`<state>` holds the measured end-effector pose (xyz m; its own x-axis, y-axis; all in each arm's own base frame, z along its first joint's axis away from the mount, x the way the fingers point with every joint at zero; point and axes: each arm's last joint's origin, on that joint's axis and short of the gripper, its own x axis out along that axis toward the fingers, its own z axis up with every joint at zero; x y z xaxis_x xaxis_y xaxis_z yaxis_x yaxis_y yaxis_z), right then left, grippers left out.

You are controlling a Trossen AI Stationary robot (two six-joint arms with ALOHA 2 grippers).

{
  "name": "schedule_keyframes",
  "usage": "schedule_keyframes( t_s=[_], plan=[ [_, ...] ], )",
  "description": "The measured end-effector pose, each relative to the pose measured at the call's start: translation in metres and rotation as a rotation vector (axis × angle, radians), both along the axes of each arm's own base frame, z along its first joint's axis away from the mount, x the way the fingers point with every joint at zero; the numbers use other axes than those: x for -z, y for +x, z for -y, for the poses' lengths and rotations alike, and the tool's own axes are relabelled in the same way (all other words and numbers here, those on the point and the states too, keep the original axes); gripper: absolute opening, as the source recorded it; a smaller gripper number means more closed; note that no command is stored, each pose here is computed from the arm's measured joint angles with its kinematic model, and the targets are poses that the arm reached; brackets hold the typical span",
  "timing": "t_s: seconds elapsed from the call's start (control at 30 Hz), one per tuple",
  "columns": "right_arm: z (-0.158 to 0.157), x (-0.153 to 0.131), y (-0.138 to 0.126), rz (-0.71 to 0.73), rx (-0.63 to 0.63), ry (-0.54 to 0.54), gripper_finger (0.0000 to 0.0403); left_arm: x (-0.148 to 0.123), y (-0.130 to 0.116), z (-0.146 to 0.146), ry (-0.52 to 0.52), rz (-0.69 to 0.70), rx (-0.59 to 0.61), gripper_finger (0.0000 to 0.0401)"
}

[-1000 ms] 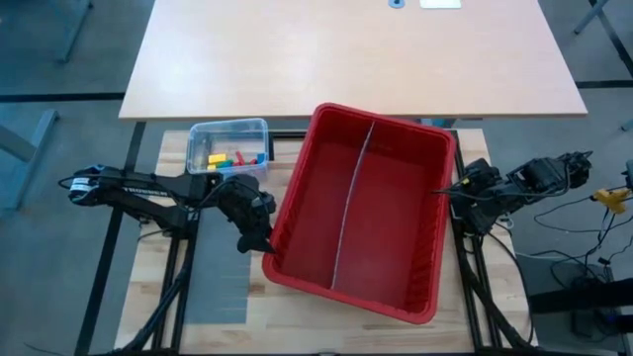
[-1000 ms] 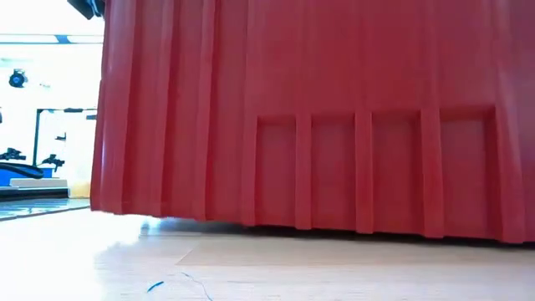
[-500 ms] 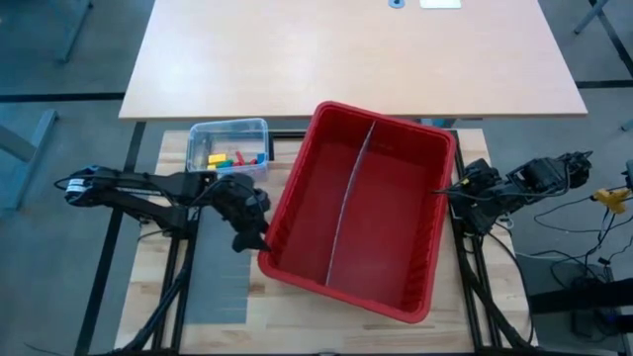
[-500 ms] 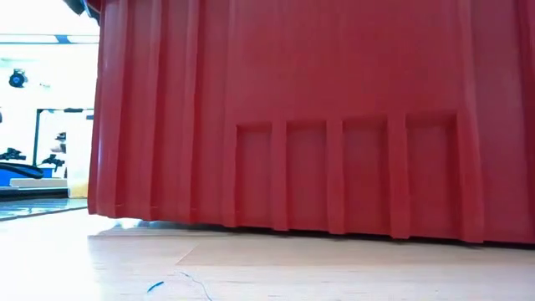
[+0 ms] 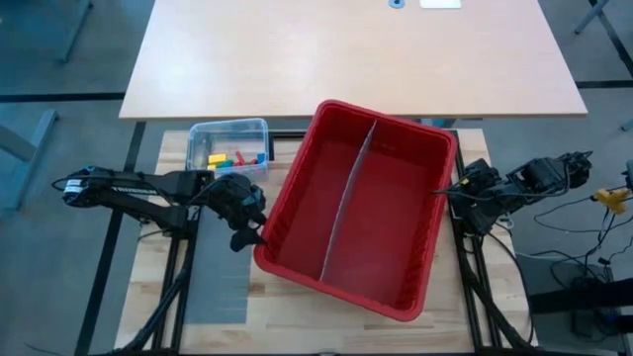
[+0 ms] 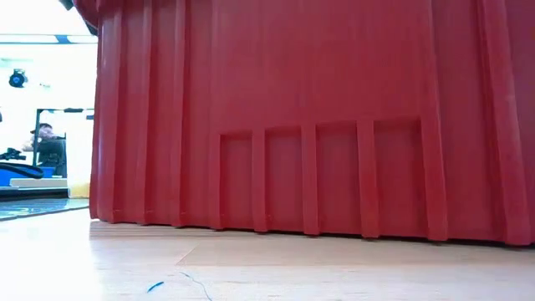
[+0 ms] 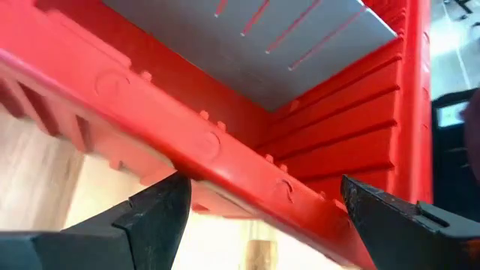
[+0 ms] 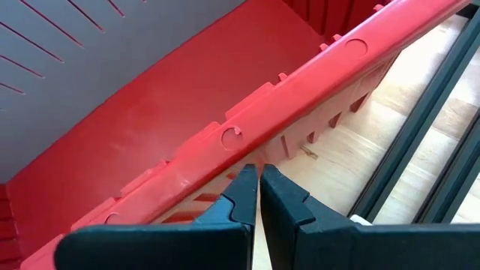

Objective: Sort blocks
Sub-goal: Insert the bin divider into the red bin

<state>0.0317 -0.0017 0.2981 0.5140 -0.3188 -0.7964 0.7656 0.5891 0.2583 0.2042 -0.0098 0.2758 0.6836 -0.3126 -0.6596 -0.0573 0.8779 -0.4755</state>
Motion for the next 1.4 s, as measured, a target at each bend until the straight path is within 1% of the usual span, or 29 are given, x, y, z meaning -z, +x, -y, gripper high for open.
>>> schedule_keyframes(
  t_s=[0.2,0.3,0.5,0.6,0.7,0.87,0.97,1.03,1.1,1.27,1.4],
  plan=[
    [0.000,0.000,-0.001,-0.010,-0.001,-0.002,0.0000,-0.020,-0.008,-0.001,0.015,0.174,-0.047,0.0314],
    [0.000,0.000,0.000,0.002,0.001,-0.002,0.0000,-0.032,-0.019,-0.004,0.075,0.244,-0.099,0.0314],
    [0.000,0.000,0.000,0.001,0.001,-0.003,0.0000,-0.027,-0.042,-0.009,0.219,0.178,-0.212,0.0314],
    [0.000,0.000,0.000,0.000,0.001,-0.003,0.0000,-0.009,-0.049,-0.010,0.241,0.070,-0.212,0.0314],
    [0.000,0.000,0.000,0.000,0.001,-0.003,0.0000,0.012,-0.047,-0.009,0.227,0.021,-0.220,0.0314],
    [0.000,-0.002,0.000,0.001,0.000,0.005,0.0000,0.036,-0.034,-0.008,0.147,0.079,-0.234,0.0313],
    [-0.001,-0.007,-0.002,-0.005,-0.049,0.047,0.0000,0.040,-0.026,-0.008,0.117,0.132,-0.254,0.0313],
    [-0.002,-0.009,-0.003,-0.027,-0.103,0.085,0.0000,0.044,-0.023,-0.008,0.111,0.135,-0.256,0.0313],
    [-0.003,-0.010,-0.003,-0.041,-0.132,0.110,0.0000,0.046,-0.020,-0.008,0.108,0.142,-0.252,0.0313],
    [-0.004,-0.009,-0.003,-0.048,-0.150,0.110,0.0000,0.048,-0.009,-0.007,0.081,0.164,-0.227,0.0313],
    [-0.005,-0.014,0.001,0.020,-0.200,0.094,0.0000,0.051,0.002,-0.003,0.039,0.190,-0.198,0.0313]
  ],
)
